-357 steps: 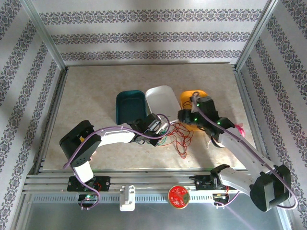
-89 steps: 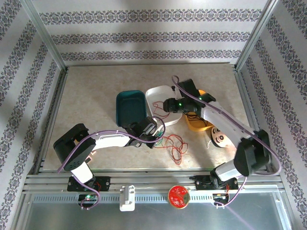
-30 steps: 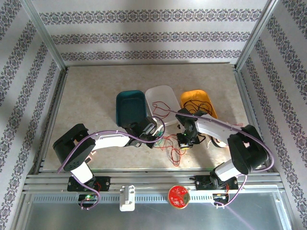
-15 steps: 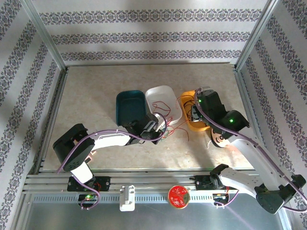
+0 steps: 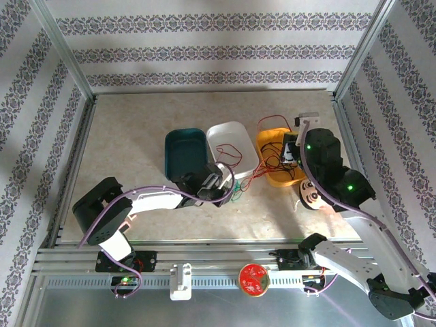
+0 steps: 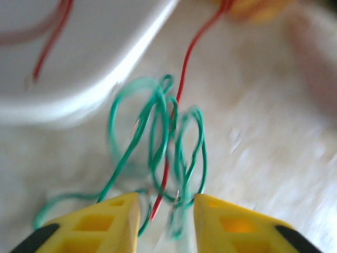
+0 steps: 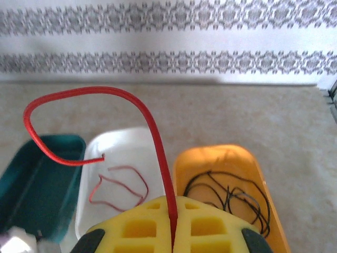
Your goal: Untangle the cables
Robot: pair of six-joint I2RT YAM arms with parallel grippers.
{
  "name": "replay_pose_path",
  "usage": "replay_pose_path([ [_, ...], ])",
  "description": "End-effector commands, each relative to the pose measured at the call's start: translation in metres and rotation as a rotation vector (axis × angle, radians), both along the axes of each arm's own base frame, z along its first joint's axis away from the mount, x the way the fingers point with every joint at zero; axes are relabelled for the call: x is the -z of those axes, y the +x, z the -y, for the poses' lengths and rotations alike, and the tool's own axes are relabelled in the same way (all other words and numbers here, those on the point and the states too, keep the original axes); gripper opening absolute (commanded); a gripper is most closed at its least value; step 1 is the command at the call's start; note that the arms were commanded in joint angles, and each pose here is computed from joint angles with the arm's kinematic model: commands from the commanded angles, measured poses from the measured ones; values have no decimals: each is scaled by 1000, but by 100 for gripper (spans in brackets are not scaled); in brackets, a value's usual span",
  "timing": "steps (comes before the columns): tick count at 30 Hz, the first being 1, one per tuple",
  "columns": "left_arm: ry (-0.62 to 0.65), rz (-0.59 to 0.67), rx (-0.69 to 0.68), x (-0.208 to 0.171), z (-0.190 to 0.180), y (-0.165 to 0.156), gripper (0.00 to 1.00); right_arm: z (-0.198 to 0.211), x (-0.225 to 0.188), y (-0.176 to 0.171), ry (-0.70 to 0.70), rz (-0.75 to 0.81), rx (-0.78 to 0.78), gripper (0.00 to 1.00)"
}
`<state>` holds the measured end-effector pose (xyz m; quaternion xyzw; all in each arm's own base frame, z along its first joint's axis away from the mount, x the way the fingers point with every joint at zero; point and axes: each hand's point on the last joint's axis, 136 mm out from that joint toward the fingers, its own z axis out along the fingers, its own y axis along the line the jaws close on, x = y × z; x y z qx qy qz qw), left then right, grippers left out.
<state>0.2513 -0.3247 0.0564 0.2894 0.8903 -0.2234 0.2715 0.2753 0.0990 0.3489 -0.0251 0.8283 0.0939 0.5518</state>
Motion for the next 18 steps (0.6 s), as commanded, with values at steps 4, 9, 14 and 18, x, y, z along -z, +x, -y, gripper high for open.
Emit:
replay_pose_path([
  [4,124,-90,-6,32,-29,-24,38,-2,-27,1,73,103,-5,0],
  [9,133,-102,-17,42,-33,-26,36,-3,-64,-2,119,233,-31,0],
  [14,127,-97,-24,43,-32,-24,33,-6,-116,-5,196,376,-64,0],
  [18,128,-93,-31,44,-32,-23,27,-7,-149,-8,239,464,-84,0],
])
